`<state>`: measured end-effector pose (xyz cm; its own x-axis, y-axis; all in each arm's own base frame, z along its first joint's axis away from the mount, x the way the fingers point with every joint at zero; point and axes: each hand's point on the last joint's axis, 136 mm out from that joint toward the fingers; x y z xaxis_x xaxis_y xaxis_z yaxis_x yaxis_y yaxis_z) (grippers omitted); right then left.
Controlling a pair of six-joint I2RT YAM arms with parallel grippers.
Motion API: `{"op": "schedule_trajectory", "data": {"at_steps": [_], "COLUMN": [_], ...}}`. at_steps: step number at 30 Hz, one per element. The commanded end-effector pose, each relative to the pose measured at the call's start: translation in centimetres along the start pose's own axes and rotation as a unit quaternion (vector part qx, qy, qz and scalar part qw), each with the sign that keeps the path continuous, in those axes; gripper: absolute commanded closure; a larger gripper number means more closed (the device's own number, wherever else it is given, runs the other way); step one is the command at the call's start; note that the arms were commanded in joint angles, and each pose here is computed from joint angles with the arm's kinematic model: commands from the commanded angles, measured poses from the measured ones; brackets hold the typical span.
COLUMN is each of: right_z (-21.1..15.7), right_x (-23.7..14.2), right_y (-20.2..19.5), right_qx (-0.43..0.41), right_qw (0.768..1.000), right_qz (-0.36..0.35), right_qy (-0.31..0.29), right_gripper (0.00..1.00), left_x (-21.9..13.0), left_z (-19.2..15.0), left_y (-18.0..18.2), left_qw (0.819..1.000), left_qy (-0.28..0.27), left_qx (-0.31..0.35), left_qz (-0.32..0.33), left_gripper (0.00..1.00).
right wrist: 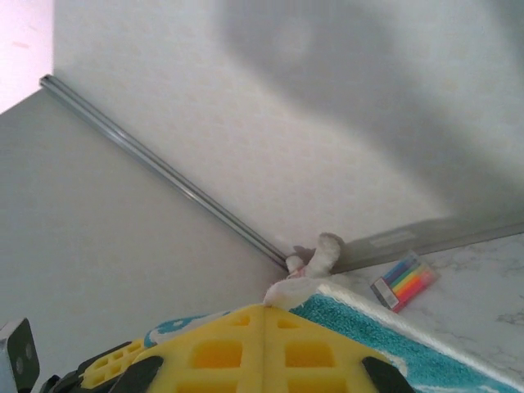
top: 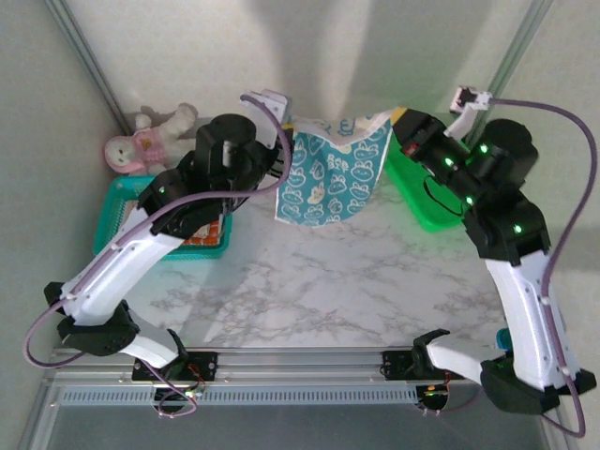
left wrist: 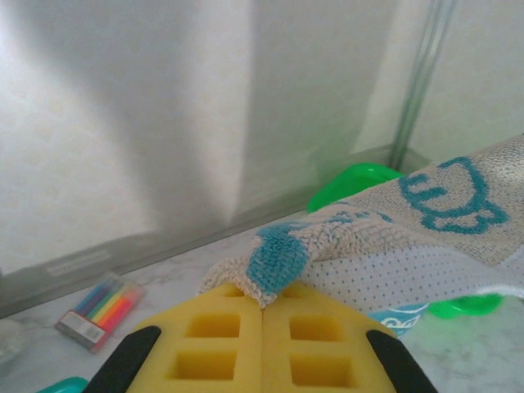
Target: Fold and stack the towels
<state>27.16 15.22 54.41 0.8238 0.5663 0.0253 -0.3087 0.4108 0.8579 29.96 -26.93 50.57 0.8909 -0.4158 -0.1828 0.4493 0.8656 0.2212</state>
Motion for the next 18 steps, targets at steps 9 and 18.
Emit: {"op": "schedule_trajectory", "data": {"at_steps": [9, 18], "right_z": [-1.5, -1.9], "right_x": [-3.9, 1.8], "right_y": [-1.8, -5.5], "right_qx": [0.03, 0.036], "right_qw": [0.999, 0.996], "right_qz": [-0.025, -0.076], "right_qy": [-0.002, 0.015], "right_gripper": [1.0, 1.0], "left_x": [-4.2, 1.2], "left_z": [-1.5, -5.0], "left_y": [-0.8, 1.3], "left_qw": [1.0, 0.999], "left_qy": [-0.005, 0.036], "left_qx": [-0.028, -0.021], "left_qz": [-0.008, -0.002], "left_gripper": [1.0, 1.0]}}
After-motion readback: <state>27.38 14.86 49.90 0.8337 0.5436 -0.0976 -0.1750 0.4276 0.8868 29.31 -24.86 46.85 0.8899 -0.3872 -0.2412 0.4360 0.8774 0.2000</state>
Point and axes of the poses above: each hand's point on the last joint's axis, 136 mm out from that joint toward the fingers, its own x axis out along the fingers, its own y axis along the line the jaws close on, z = x × y, and after that the axes turned 13 degrees about x, right-handed
